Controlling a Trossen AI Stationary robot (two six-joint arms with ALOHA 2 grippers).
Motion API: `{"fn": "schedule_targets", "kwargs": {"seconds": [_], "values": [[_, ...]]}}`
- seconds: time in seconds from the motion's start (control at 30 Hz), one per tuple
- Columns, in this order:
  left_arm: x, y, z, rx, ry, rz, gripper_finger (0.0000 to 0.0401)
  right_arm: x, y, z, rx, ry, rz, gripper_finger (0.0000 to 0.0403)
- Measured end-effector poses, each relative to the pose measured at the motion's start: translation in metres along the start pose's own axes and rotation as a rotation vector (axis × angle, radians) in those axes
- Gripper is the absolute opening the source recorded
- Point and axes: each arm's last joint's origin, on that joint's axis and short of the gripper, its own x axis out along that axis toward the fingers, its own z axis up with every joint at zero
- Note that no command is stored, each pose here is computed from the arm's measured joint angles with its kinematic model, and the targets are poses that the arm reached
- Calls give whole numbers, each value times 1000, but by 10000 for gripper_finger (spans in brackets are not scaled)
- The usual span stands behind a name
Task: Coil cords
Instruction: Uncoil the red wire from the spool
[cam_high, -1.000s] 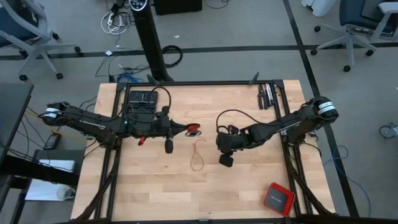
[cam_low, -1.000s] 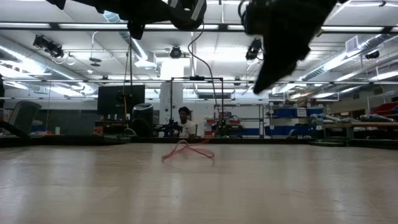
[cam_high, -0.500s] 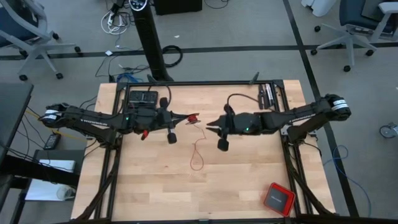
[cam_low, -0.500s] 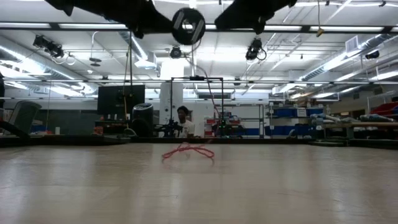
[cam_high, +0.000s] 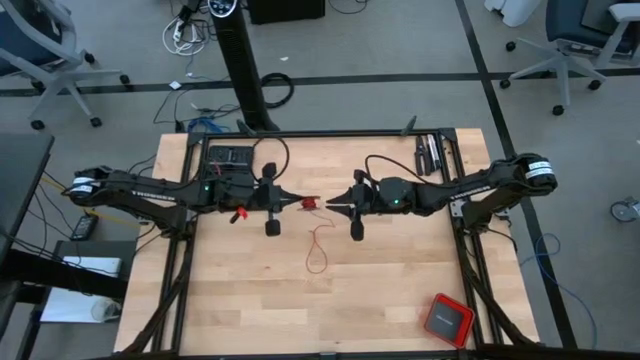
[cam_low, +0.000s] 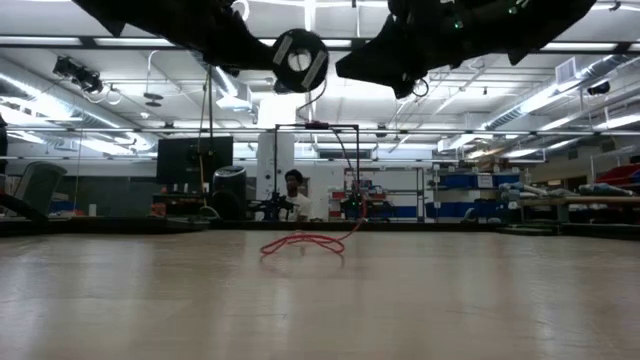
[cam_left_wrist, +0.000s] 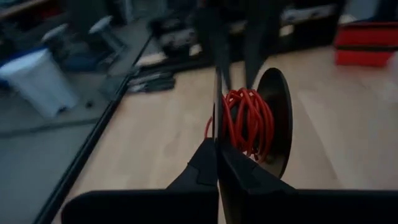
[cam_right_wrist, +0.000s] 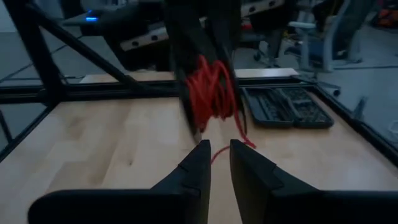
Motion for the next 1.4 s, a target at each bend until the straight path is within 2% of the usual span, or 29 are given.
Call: {"fn": "schedule_targets", "kwargs": {"seconds": [0.17,0.5,1.07,1.27,1.4], "values": [[14,-6,-8,56,18,-74,1,0,0,-1,-7,8,17,57],[25,-7,-16,73,46,-74,1,0,4,-2,-54,15,43,59],[26,-5,-7,47,-56,-51,1,0,3,-2,-83,19,13,54],[26,-5,-6,24,-61,-35,4,0,3,-2,-84,18,6,11],[26,-3,-6,6,-55,7,28,0,2,-2,-64,16,-31,7]]}}
